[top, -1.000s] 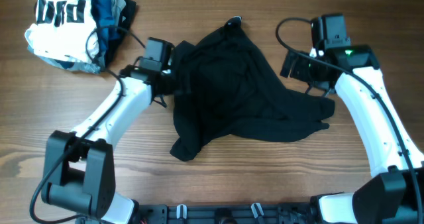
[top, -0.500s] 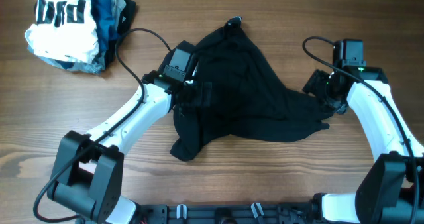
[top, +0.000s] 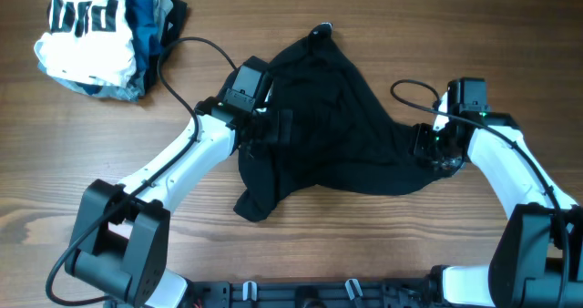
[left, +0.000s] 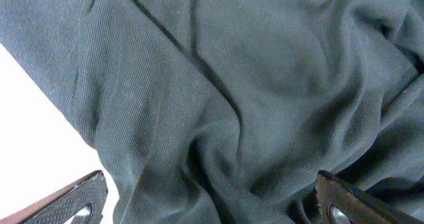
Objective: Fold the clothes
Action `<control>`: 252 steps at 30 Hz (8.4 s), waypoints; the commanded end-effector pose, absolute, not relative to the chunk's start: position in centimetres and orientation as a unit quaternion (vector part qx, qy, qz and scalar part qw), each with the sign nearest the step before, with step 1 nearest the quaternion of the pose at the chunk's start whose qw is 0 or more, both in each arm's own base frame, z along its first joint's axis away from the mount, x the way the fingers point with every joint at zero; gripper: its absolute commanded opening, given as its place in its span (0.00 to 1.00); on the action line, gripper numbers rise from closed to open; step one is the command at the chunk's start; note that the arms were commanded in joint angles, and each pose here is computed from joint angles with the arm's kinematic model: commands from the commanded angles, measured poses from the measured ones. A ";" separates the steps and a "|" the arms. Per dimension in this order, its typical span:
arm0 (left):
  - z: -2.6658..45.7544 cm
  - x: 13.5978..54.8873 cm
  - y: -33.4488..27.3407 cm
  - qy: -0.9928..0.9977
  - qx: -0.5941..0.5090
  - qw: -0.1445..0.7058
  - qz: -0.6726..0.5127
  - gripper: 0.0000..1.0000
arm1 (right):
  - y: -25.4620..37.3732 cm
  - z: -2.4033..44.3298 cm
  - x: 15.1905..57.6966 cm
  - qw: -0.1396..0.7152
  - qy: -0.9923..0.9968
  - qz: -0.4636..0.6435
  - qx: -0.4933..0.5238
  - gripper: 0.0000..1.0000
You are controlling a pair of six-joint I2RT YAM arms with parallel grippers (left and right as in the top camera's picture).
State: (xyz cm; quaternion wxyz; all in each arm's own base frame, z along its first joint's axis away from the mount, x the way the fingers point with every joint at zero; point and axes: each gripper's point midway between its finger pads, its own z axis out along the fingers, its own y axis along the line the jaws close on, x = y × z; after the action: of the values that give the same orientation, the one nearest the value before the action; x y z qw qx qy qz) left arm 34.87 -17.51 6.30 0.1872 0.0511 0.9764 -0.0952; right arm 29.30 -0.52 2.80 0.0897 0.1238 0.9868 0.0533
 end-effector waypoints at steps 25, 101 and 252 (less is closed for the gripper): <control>7.4 35.5 -18.0 0.971 0.061 0.204 -0.106 1.00 | -3.9 14.2 42.9 0.349 0.925 0.013 0.151 0.04; 6.1 26.3 -22.1 0.975 0.046 0.061 -0.207 0.04 | -5.7 12.5 42.5 0.286 0.924 0.108 0.228 1.00; 24.6 45.4 -10.9 0.931 0.002 0.317 -0.179 0.04 | -11.7 20.0 44.8 0.242 0.927 0.217 0.186 0.04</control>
State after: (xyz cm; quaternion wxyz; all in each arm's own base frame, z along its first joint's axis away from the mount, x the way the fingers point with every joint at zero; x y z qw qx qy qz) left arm 47.89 -10.09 23.88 0.3432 -0.0151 0.9238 -0.1689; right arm 46.83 -10.65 19.57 0.2571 0.1785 0.9203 0.2347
